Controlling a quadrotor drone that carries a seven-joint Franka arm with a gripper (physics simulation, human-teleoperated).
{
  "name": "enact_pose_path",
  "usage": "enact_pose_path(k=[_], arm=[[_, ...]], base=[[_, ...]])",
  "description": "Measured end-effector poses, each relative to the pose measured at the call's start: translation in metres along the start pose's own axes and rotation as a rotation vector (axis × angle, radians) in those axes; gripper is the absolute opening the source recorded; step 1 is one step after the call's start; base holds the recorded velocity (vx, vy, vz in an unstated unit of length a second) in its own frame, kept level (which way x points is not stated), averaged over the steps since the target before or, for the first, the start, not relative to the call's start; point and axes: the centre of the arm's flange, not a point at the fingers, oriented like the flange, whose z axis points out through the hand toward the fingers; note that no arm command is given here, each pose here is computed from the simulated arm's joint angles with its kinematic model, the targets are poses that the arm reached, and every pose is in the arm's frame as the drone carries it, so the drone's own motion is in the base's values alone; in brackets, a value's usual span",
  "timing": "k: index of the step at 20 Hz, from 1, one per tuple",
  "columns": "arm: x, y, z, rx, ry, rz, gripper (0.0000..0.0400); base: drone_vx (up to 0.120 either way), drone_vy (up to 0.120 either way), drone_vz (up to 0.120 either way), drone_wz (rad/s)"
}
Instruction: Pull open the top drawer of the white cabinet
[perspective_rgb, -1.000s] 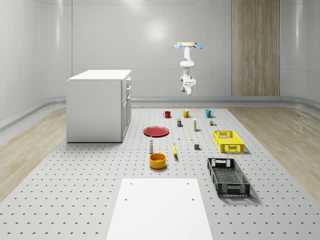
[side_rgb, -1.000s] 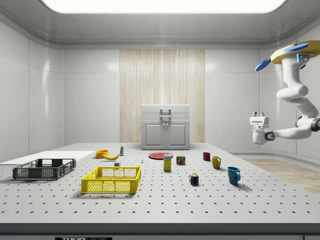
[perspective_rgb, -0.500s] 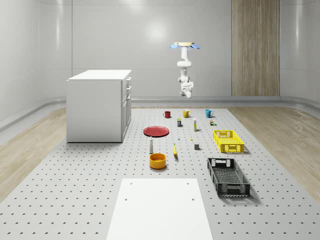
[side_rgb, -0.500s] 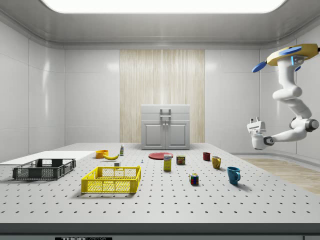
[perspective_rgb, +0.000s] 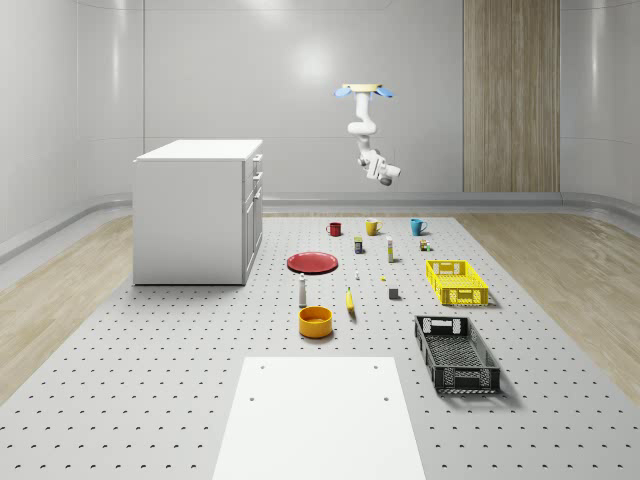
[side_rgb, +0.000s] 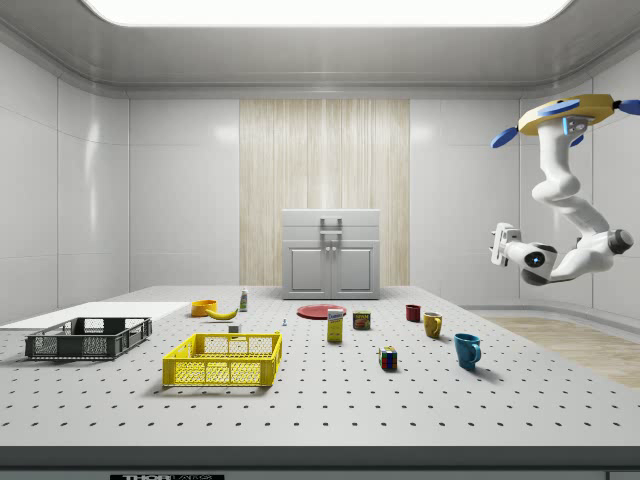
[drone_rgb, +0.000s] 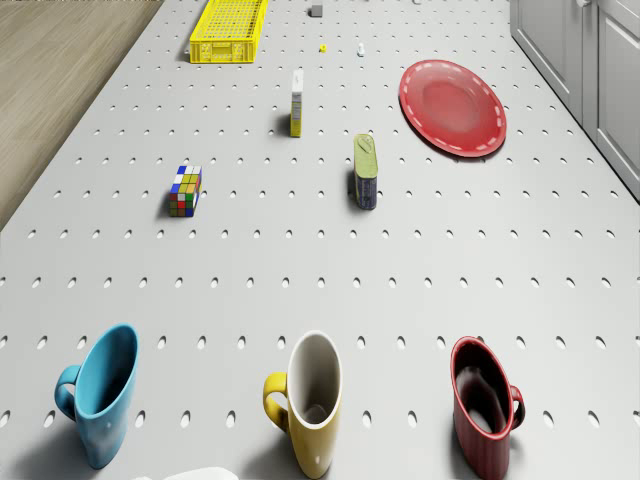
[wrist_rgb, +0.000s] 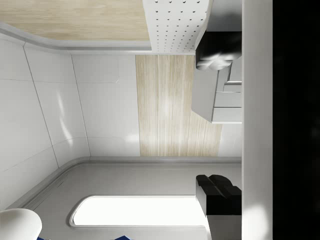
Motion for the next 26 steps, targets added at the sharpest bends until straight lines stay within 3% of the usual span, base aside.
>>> enact_pose_path(k=[9, 23, 26], arm=[[0.011, 0.011, 0.001, 0.120, -0.122, 0.000, 0.0305], [0.014, 0.013, 0.002, 0.147, -0.149, 0.001, 0.0305], [0.014, 0.013, 0.002, 0.148, -0.150, 0.001, 0.0305]], base=[[0.120, -0.120, 0.120, 0.000], [0.120, -0.120, 0.120, 0.000], [0.120, -0.120, 0.027, 0.000]])
